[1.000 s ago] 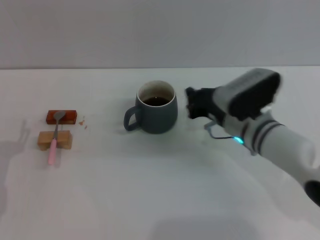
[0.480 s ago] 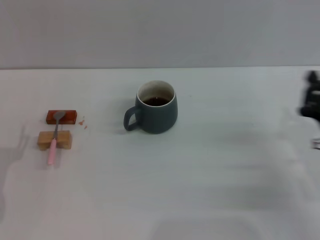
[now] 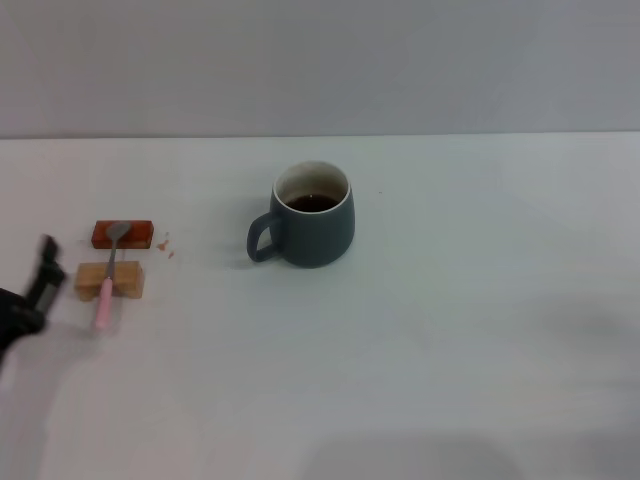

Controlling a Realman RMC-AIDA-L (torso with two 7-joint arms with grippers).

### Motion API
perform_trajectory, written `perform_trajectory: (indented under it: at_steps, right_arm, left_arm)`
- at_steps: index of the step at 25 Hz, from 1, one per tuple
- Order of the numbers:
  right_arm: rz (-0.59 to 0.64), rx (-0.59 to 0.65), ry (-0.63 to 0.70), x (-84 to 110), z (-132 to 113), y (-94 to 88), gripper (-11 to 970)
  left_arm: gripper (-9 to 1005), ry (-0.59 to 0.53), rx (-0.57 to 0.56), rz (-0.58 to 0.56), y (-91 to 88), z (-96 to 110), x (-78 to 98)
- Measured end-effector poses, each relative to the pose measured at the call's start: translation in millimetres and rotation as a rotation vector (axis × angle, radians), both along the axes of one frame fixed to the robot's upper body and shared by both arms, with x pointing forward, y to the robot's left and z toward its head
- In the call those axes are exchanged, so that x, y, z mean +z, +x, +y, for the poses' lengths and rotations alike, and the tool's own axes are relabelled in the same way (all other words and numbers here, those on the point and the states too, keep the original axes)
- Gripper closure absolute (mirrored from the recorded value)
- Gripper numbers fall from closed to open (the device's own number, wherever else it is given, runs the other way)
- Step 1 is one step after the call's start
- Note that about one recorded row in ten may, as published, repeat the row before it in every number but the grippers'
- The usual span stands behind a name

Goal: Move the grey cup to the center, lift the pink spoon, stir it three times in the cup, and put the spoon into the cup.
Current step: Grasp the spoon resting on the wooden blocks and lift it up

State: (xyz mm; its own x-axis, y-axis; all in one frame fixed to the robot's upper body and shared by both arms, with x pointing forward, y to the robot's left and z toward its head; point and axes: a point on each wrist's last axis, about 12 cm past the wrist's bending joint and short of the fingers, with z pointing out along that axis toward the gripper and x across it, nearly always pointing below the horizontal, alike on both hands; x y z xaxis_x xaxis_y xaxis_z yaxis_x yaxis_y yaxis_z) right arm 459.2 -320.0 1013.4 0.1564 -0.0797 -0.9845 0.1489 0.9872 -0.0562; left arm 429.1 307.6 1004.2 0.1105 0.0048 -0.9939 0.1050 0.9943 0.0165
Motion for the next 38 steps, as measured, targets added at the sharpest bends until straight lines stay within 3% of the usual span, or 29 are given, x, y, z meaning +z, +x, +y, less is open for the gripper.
perform_trajectory:
  at_steps: [7,9,20,32,38]
  right_arm:
    - [0.036,-0.035,0.007,-6.0,-6.1,-8.0,961]
    - [0.049,-0.041,0.007,-7.5,-6.9,-8.3,961]
    - [0.063,-0.041,0.010,-8.7,-7.4,-6.4,960]
    - [0.061,-0.030,0.013,-8.3,-5.3,-4.6,959]
    - [0.060,-0.028,0.016,-8.2,-4.5,-4.5,960]
  left_arm:
    - [183,0.006,-0.120,0.060,-9.9,-21.3,-9.5]
    - [184,0.005,-0.140,0.123,-9.9,-28.4,-16.5]
    - [192,-0.018,-0.086,0.256,1.1,-31.6,-28.1]
    - [202,-0.012,-0.059,0.274,7.8,-26.7,-29.4]
    - [206,0.049,-0.082,0.276,9.6,-30.8,-30.3]
